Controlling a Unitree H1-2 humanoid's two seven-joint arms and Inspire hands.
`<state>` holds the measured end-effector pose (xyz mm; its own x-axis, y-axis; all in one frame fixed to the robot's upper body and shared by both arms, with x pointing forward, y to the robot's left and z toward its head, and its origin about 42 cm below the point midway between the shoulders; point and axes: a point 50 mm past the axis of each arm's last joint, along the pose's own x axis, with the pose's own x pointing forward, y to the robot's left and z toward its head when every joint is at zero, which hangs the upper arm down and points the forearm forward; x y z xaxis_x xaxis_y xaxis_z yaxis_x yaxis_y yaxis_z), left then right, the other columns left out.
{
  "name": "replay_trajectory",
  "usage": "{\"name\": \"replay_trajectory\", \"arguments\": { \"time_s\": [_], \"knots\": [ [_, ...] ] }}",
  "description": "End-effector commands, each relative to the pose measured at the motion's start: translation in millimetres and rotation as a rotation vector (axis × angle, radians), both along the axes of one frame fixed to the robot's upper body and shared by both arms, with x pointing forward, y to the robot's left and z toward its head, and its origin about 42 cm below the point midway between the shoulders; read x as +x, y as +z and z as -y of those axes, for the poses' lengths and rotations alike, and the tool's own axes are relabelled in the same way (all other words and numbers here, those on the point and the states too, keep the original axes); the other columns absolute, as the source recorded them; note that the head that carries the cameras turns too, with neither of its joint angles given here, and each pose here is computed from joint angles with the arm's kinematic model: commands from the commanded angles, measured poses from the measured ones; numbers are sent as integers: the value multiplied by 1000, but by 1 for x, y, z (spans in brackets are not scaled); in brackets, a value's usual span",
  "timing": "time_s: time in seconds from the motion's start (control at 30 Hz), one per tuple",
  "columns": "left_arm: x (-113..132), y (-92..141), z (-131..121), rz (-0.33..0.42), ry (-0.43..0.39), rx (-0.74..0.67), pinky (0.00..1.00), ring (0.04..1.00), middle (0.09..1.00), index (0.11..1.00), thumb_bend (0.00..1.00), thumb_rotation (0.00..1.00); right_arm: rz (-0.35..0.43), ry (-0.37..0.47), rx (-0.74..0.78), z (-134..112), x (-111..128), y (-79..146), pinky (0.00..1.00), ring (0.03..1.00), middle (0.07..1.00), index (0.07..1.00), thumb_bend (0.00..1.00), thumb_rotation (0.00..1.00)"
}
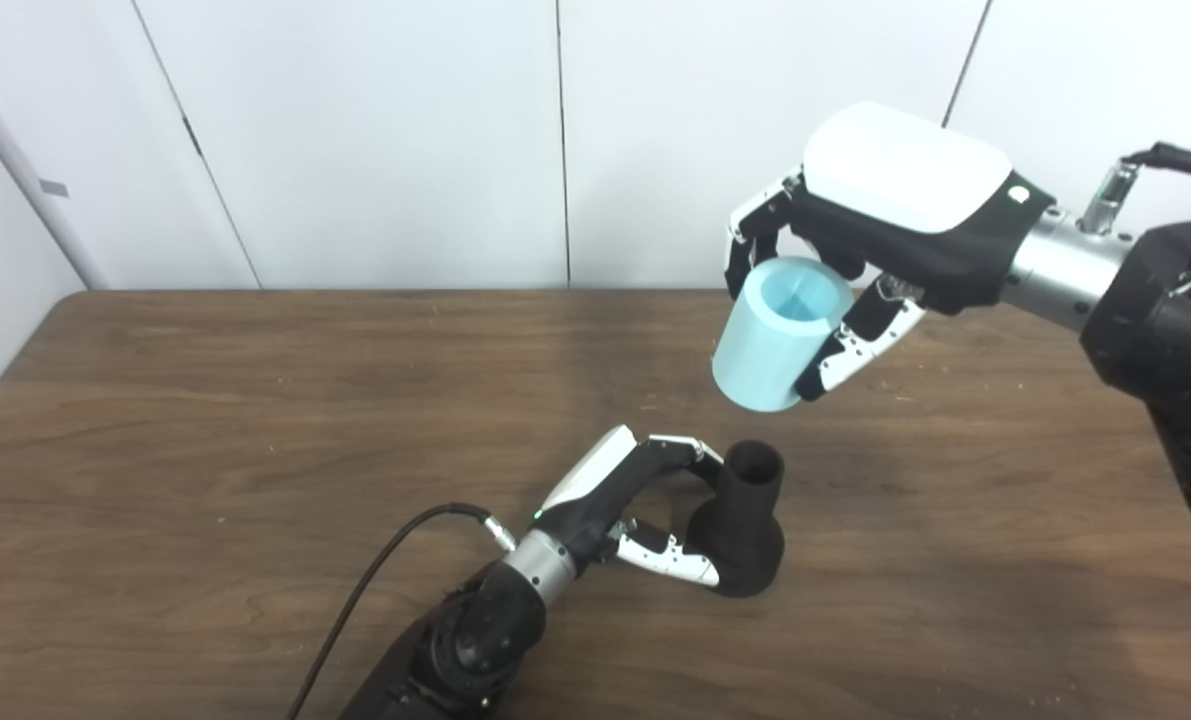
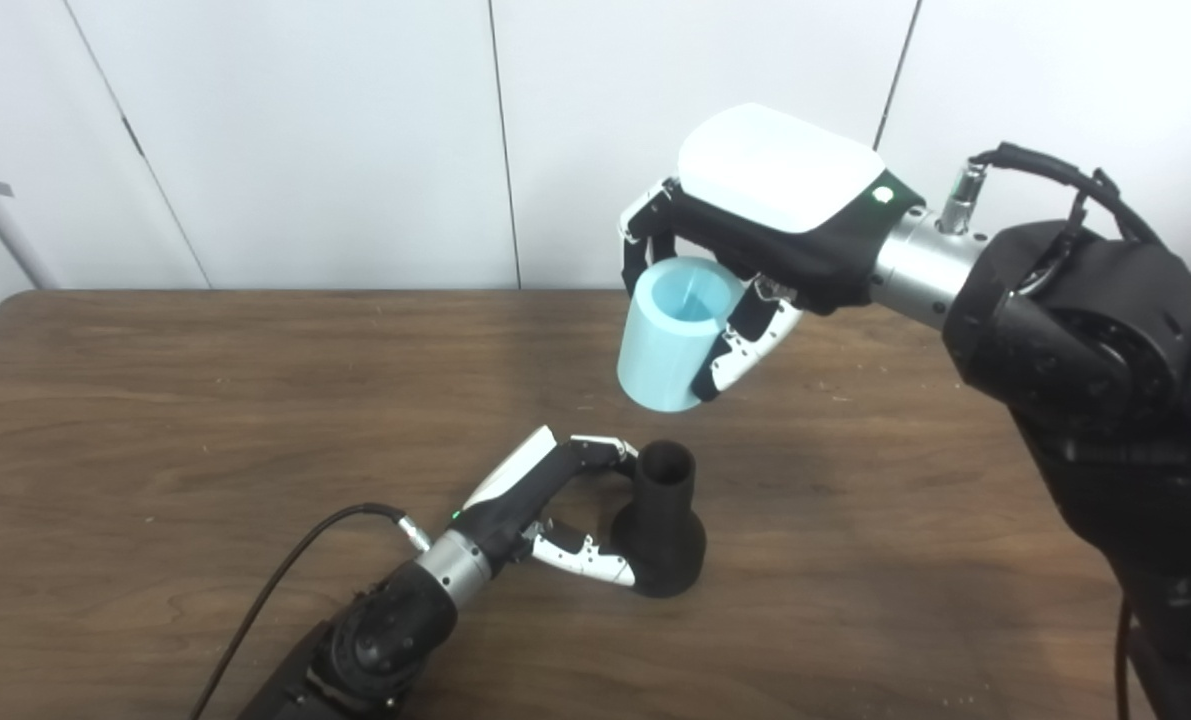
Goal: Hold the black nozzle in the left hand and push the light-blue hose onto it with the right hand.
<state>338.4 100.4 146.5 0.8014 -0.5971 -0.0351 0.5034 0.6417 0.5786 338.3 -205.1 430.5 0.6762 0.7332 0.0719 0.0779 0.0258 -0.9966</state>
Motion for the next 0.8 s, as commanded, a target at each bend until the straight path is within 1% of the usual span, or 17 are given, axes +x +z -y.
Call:
{"name": "replay_trajectory", "arguments": {
  "time_s": [0.0, 0.17, 0.5, 0.77],
  "knots": [
    [-9, -30, -17, -112, 13, 138, 892, 742, 609, 482, 514, 80, 81, 17, 12, 0, -6, 21, 68, 144, 470, 480, 531, 0],
    [-7, -28, -20, -111, 12, 132, 880, 743, 597, 482, 514, 80, 64, 22, 12, 0, -6, 19, 73, 150, 470, 479, 531, 0],
    [-6, -27, -23, -109, 5, 134, 902, 744, 603, 480, 514, 81, 31, 22, -5, -3, -8, 15, 80, 159, 470, 479, 531, 0],
    [-8, -24, -24, -115, 13, 133, 866, 741, 602, 481, 514, 81, -37, 27, -42, -3, -8, 14, 81, 157, 470, 480, 531, 0]
  ]
}}
